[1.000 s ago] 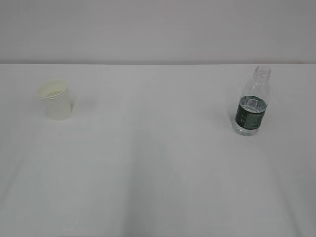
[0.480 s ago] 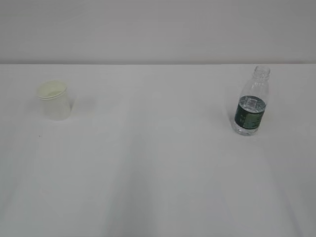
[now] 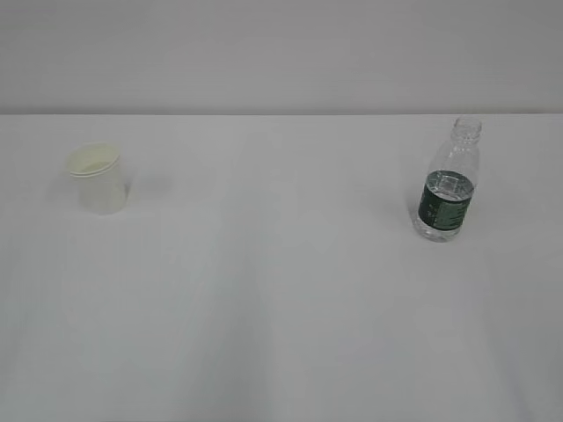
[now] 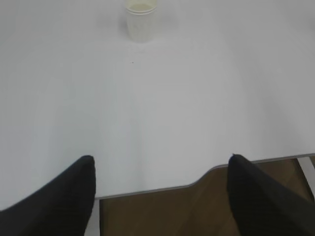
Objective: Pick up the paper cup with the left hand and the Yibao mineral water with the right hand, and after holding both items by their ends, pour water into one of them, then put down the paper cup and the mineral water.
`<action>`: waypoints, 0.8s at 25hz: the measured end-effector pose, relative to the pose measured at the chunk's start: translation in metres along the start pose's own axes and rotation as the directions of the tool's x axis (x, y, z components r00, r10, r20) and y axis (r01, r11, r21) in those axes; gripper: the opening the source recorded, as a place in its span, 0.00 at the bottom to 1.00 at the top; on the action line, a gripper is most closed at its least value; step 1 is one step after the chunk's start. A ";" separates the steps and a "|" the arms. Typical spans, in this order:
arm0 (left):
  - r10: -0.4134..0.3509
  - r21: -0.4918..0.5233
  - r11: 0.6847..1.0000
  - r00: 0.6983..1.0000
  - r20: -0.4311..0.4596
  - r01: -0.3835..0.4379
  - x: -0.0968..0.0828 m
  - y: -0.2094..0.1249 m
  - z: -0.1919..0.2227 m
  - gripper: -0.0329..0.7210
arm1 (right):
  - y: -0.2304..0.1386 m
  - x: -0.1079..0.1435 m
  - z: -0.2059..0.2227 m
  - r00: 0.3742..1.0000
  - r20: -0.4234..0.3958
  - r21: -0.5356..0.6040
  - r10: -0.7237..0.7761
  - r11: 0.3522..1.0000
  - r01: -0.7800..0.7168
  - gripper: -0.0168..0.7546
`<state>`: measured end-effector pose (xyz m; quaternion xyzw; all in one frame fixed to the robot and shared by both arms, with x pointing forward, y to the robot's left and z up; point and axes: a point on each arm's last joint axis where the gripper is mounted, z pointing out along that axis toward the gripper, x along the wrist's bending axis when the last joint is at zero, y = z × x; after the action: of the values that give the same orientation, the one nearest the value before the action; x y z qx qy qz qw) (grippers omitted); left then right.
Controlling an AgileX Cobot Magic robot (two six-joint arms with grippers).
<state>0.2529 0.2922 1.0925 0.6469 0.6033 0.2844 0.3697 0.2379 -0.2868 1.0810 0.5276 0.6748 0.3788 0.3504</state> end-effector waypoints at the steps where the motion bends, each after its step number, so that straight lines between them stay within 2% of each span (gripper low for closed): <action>1: 0.000 0.002 1.000 1.000 0.002 0.000 0.000 -0.001 -0.001 0.84 | -0.001 0.000 0.000 1.000 -0.002 0.008 0.000 1.000 0.000 0.79; 7: -0.001 0.007 1.000 1.000 0.011 0.001 -0.001 -0.007 -0.005 0.83 | -0.006 0.000 0.000 1.000 0.004 0.069 0.003 0.998 -0.003 0.79; 13: -0.009 0.028 1.000 0.999 0.034 0.008 -0.003 -0.010 -0.006 0.83 | -0.018 -0.007 -0.003 0.996 0.086 0.177 0.033 0.983 -0.047 0.79; 20: -0.016 0.059 0.998 0.999 0.045 0.014 -0.004 -0.014 -0.002 0.83 | -0.036 -0.006 -0.007 0.990 0.119 0.140 0.070 0.986 -0.087 0.79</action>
<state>0.2430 0.2885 1.0825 0.6593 0.6077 0.2490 0.3662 0.2169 -0.2989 1.0530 0.5986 0.6579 0.3118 0.3340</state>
